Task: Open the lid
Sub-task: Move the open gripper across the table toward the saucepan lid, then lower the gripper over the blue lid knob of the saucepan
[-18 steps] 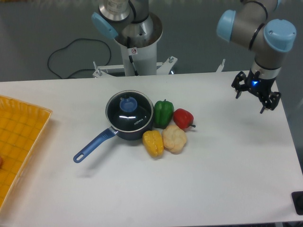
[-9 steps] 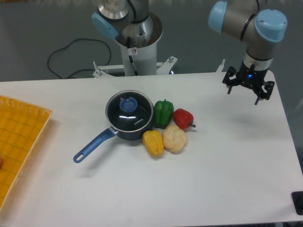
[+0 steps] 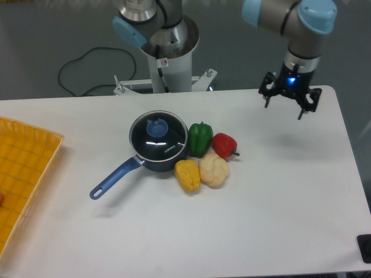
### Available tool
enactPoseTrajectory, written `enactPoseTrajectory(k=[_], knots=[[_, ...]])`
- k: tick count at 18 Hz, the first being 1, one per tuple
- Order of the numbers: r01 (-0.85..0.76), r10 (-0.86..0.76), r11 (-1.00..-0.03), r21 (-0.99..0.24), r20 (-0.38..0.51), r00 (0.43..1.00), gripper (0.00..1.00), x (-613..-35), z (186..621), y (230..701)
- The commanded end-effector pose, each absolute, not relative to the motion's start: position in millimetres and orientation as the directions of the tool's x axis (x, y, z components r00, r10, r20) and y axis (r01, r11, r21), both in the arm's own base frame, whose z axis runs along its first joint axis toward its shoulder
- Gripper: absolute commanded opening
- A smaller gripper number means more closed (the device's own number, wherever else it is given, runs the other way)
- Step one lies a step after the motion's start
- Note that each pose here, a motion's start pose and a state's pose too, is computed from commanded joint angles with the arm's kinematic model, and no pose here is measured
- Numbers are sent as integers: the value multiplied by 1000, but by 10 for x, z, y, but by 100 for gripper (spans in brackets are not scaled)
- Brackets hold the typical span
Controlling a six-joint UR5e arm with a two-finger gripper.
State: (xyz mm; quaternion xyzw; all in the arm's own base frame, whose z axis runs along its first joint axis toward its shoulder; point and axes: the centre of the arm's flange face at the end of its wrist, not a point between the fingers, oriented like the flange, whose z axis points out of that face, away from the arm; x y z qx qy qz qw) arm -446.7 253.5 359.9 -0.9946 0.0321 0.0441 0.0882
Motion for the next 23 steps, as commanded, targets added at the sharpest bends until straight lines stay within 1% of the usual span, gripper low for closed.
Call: enactPoseTrajectory(k=[3, 5, 6, 9, 13, 23], knots=[[-113, -99, -988, -109, -120, 988, 100, -4153, 3698, 2739], [-133, -126, -989, -70, -97, 987, 100, -3933, 3697, 2947], [-114, -108, -991, -70, -84, 991, 100, -3827, 3696, 3043], [23, 29, -996, -90, -67, 997, 100, -3479, 3693, 3287], [144, 151, -984, -108, -56, 987, 100, -3138, 3752, 3459], [276, 278, -956, -96, -9, 960, 100, -2489, 3597, 3810]])
